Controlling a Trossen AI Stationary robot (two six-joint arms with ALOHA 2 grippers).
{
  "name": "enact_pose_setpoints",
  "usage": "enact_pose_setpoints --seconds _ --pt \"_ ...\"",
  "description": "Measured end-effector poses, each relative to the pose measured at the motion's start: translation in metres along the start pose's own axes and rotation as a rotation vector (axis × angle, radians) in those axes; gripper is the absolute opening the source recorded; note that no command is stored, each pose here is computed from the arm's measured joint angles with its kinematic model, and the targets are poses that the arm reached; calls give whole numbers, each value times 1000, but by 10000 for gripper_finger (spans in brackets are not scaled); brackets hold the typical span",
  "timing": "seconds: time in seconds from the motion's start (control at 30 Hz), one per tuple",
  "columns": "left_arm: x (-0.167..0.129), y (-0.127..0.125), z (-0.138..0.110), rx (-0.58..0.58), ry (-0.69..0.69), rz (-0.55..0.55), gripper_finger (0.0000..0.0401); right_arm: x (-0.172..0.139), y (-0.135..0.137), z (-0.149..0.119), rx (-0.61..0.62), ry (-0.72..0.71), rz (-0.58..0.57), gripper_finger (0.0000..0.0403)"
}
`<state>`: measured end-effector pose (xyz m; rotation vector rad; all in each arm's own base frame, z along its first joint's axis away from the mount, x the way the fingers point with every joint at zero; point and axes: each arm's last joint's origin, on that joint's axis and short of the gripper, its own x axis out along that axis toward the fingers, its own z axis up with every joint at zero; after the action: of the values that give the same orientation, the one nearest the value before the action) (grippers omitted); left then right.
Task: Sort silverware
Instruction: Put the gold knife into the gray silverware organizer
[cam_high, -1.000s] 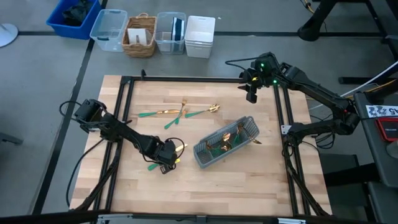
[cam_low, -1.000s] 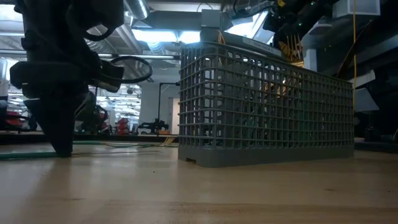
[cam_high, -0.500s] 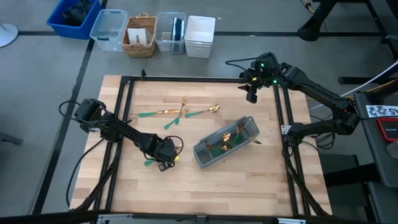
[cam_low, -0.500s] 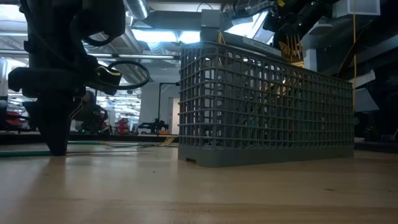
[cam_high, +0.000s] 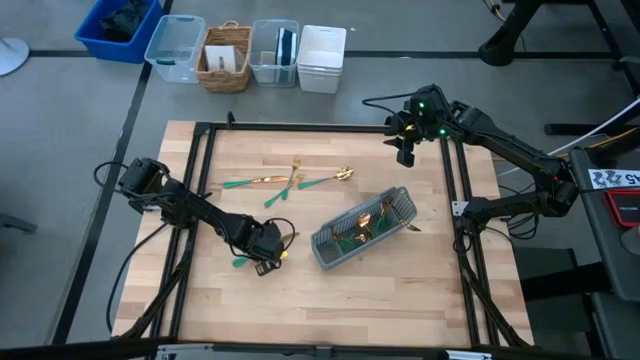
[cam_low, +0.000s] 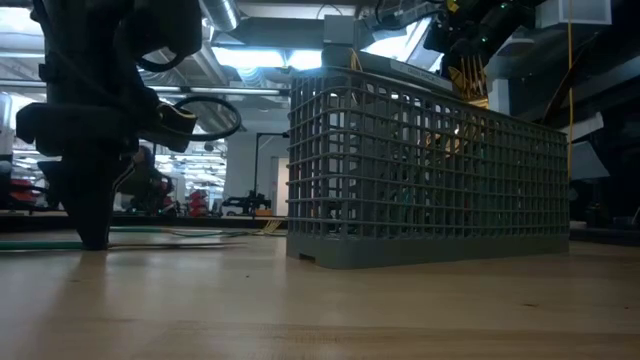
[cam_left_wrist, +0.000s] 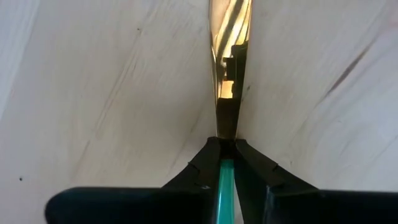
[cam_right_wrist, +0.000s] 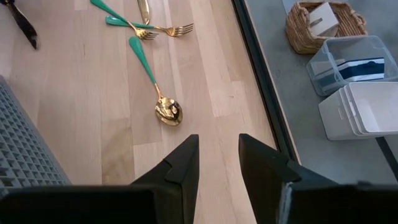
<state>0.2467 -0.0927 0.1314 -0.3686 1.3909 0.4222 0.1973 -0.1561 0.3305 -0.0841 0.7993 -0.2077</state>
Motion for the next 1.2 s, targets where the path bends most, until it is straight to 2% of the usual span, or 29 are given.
enact_pose_setpoints --seconds 0.27,0.8,1.0,1.2 --pt "-14 -3 5 -19 -66 -60 22 0 0 0 0 -2 2 115" --pt "-16 -2 4 -24 -73 -51 2 0 0 0 1 -2 7 115" --pt "-17 -3 6 -45 -87 -66 21 0 0 0 1 -1 7 115" --pt "-17 -5 8 -53 -104 -88 82 0 1 0 2 2 9 115"
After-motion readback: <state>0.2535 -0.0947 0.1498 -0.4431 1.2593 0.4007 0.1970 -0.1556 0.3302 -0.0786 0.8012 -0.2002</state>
